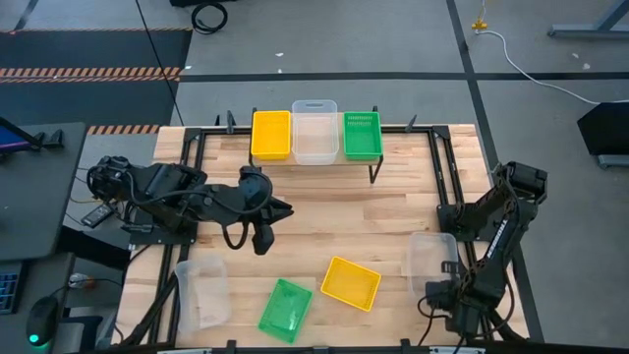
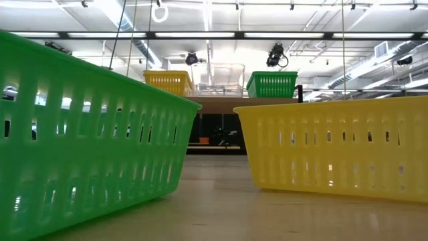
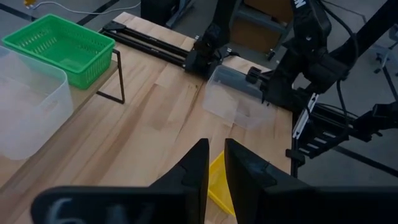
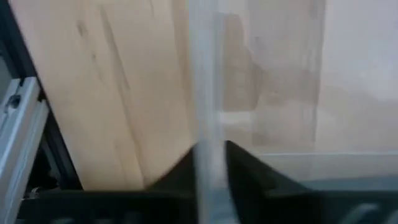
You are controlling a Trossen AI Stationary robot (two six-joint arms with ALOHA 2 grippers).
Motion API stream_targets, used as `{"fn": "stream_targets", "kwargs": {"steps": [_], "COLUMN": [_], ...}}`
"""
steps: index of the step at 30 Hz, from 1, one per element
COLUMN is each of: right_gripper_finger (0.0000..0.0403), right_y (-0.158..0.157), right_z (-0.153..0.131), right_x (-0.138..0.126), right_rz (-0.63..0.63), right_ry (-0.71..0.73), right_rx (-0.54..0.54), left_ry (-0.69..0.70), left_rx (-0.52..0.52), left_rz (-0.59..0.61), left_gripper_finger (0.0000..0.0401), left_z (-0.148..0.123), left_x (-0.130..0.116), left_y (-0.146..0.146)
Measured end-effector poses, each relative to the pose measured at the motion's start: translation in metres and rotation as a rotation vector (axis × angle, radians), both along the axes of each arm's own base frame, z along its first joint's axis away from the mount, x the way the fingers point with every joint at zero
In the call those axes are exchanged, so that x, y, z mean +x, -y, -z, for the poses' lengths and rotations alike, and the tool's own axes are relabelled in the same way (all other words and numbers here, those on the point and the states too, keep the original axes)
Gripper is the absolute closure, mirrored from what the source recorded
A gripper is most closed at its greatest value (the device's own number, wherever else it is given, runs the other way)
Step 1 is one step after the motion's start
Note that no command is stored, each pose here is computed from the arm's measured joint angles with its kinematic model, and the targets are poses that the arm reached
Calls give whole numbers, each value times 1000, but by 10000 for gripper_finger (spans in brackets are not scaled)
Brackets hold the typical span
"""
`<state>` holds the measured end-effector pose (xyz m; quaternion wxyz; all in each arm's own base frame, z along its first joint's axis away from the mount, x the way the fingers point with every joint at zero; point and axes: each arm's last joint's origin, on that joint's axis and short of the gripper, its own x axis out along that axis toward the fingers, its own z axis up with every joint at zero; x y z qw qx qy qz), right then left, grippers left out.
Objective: Stack baskets on shelf by color
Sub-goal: Stack the right transparent bin on top of the transparent bin on the shelf
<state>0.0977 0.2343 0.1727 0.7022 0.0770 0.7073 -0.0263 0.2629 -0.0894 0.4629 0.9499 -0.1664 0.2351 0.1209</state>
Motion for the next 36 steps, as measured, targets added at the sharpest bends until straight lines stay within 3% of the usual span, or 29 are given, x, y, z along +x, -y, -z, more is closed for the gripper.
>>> {"fn": "stream_targets", "kwargs": {"steps": [2,7,13,19,27,36], "right_gripper_finger": [385,394,395,395,395,395], "right_y": [-1,2,7,24,70,152], "right_z": [0,-13,-68,-127,-188,-232], "right_x": [1,5,22,55,111,175], "right_rz": [-11,-36,-155,-193,-217,-196], "right_ry": [7,-18,64,226,414,597], "right_rx": [8,-51,-210,-336,-440,-517], "left_ry": [-1,-1,-3,-1,2,17], "left_rx": [0,1,15,28,30,54], "left_rz": [0,1,8,4,-1,7], "left_gripper_finger": [345,350,349,353,352,351], "left_z": [0,0,0,0,0,-2], "left_x": [0,0,0,0,0,1], "left_y": [0,0,0,0,-1,-1]}}
